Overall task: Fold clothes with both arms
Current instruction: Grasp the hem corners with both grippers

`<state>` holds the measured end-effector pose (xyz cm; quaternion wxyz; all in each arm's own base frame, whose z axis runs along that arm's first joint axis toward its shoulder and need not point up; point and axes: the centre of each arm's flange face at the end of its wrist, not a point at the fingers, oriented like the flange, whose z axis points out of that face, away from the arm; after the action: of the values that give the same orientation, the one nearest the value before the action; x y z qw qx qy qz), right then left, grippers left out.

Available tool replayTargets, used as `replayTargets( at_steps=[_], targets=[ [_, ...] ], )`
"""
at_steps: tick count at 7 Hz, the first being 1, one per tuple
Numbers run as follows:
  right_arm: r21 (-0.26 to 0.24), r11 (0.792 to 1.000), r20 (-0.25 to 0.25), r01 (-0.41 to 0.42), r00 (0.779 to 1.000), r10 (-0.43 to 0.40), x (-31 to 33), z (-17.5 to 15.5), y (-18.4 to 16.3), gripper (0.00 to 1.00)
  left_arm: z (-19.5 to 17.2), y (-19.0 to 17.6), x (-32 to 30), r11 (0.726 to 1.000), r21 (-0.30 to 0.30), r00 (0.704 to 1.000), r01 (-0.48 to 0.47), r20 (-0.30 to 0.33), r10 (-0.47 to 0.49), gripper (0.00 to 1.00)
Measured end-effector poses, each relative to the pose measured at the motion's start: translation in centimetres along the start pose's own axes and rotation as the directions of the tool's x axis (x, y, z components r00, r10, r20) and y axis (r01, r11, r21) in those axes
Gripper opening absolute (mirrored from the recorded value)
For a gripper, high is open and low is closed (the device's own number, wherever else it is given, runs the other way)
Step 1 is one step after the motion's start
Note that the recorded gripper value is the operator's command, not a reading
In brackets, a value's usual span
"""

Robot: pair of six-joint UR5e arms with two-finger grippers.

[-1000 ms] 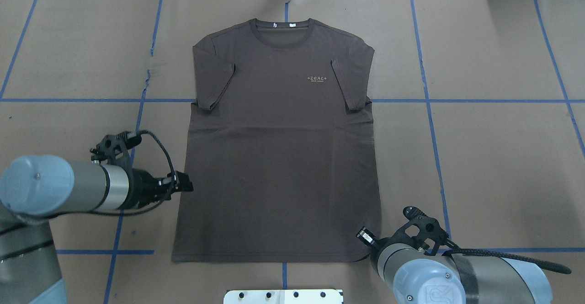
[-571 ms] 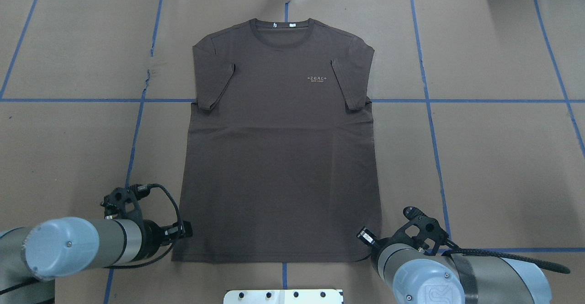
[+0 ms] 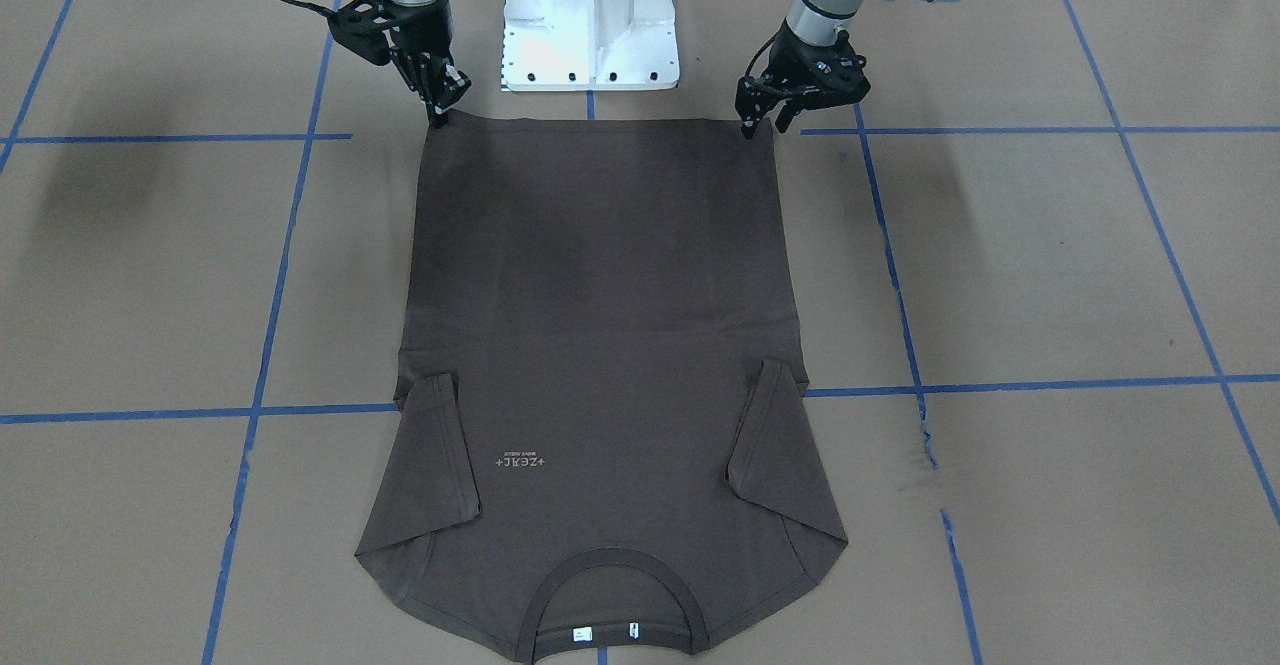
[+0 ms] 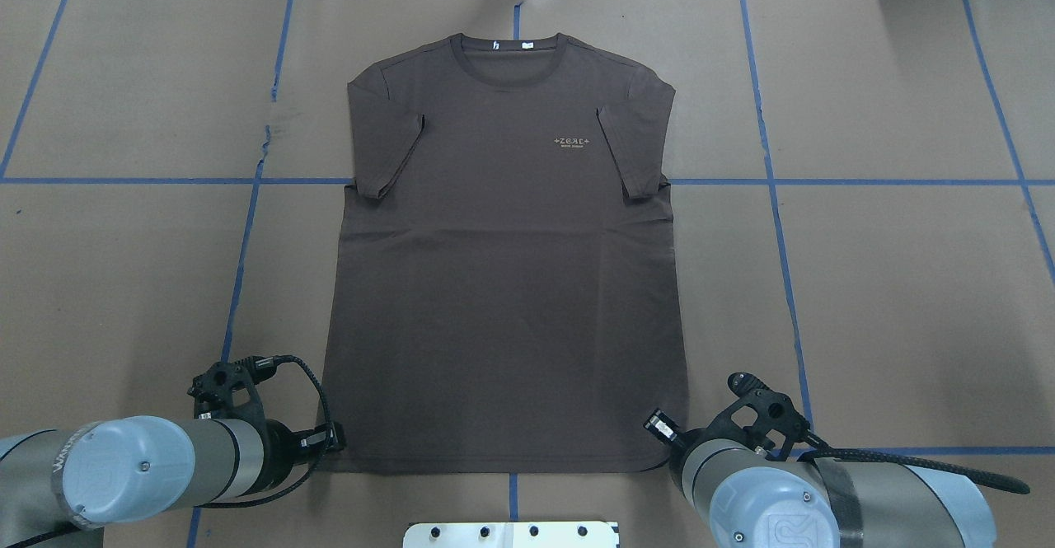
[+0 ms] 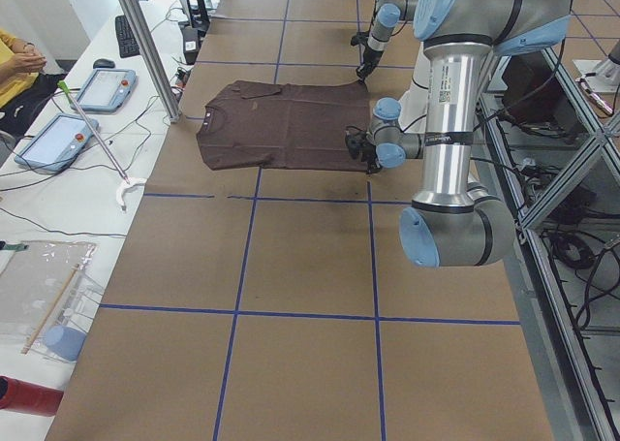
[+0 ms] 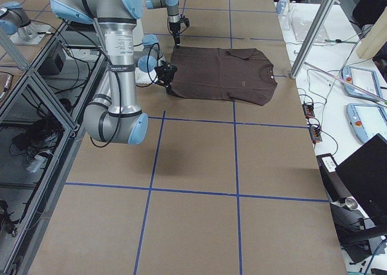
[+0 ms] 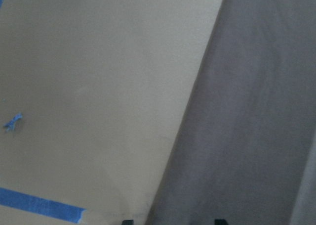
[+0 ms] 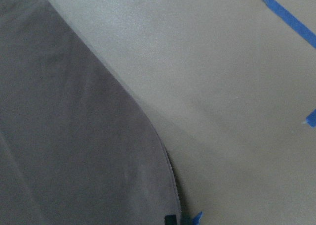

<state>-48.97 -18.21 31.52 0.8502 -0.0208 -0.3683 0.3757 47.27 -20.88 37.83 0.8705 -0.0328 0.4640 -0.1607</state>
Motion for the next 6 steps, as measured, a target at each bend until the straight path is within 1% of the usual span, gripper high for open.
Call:
replayTargets(
  at_steps=[2, 4, 5, 6],
  targets=[
    [0.001, 1.0, -0.002, 0.001, 1.0, -0.001, 0.1, 0.1, 0.0, 0.0, 0.0, 0.6, 0.1, 1.0, -0.011, 1.0, 0.004, 0.002, -0.004, 0.0],
    [-0.003, 1.0, 0.001, 0.001, 1.0, -0.001, 0.0, -0.1, 0.2, 0.0, -1.4, 1.8, 0.9, 0.999, -0.036, 1.0, 0.01, -0.027, -0.011, 0.0],
    [-0.011, 1.0, 0.008, 0.0, 1.0, 0.0, 0.0, -0.7, 0.2, 0.0, -2.5, 2.2, 1.4, 0.999, -0.047, 0.999, 0.014, -0.043, -0.016, 0.0],
    [-0.024, 1.0, 0.006, 0.008, 1.0, -0.008, 0.4, -2.3, 0.4, 0.0, -3.3, 2.7, 1.6, 0.997, -0.06, 0.998, 0.041, -0.054, -0.045, 0.0]
  ],
)
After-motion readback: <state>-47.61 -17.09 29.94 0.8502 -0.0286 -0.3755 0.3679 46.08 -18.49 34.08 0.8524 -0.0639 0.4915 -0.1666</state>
